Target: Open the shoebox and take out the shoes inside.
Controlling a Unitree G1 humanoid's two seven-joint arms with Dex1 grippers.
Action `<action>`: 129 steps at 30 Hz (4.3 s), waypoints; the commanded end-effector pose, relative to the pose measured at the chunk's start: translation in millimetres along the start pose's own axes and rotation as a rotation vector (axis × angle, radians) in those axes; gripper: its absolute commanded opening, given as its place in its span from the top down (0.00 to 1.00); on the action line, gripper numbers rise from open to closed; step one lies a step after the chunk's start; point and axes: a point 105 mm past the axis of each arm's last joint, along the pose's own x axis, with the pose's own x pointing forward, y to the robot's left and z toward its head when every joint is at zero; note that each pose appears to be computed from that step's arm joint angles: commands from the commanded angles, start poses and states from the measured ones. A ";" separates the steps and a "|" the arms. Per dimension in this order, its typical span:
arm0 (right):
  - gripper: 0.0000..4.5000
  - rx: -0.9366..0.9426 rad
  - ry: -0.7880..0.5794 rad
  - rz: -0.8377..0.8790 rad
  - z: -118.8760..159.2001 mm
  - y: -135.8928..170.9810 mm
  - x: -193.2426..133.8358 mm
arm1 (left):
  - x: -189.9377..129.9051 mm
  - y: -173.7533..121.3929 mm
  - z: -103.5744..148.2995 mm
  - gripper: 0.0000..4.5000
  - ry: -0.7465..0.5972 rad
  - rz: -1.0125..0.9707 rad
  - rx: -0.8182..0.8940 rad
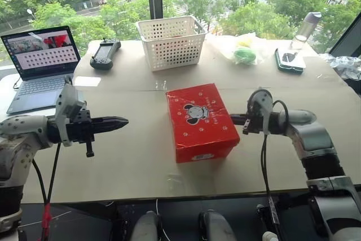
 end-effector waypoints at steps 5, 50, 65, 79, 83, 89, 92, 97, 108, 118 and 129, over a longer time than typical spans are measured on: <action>1.00 -0.047 -0.132 0.043 54.5 5.1 -7.8 | 3.2 -2.6 16.7 0.99 -0.028 -0.012 0.039; 1.00 -0.127 -0.143 0.059 96.6 45.7 29.6 | -23.4 23.1 46.5 0.99 -0.083 0.000 0.033; 1.00 0.021 0.033 -0.104 83.2 22.6 29.7 | 26.4 9.6 18.5 0.99 -0.221 0.015 0.054; 0.00 -0.015 0.156 -0.089 82.6 30.5 34.7 | 46.7 -7.0 8.0 1.00 -0.248 -0.009 0.100; 0.00 -0.024 0.194 -0.094 73.6 26.6 39.0 | 50.8 -7.6 -2.2 1.00 -0.257 0.010 0.105; 0.00 -0.022 0.266 -0.135 54.8 14.3 45.2 | 55.5 -8.6 -10.0 1.00 -0.247 0.010 0.100; 0.00 -0.022 0.314 -0.144 44.7 10.1 48.0 | 57.0 -8.8 -9.2 1.00 -0.249 0.007 0.104; 0.00 -0.027 0.351 -0.136 35.2 10.5 54.0 | 58.6 -8.1 -8.0 1.00 -0.251 0.006 0.104; 0.00 -0.085 0.472 -0.118 2.3 16.1 64.1 | 61.6 -4.3 -3.4 1.00 -0.254 0.017 0.109; 0.00 -0.040 0.528 -0.146 -33.4 10.7 66.6 | 65.4 -2.6 0.5 1.00 -0.261 0.020 0.112; 0.68 -0.036 0.542 -0.177 -45.8 7.9 67.3 | 64.3 -2.4 3.7 1.00 -0.261 0.027 0.117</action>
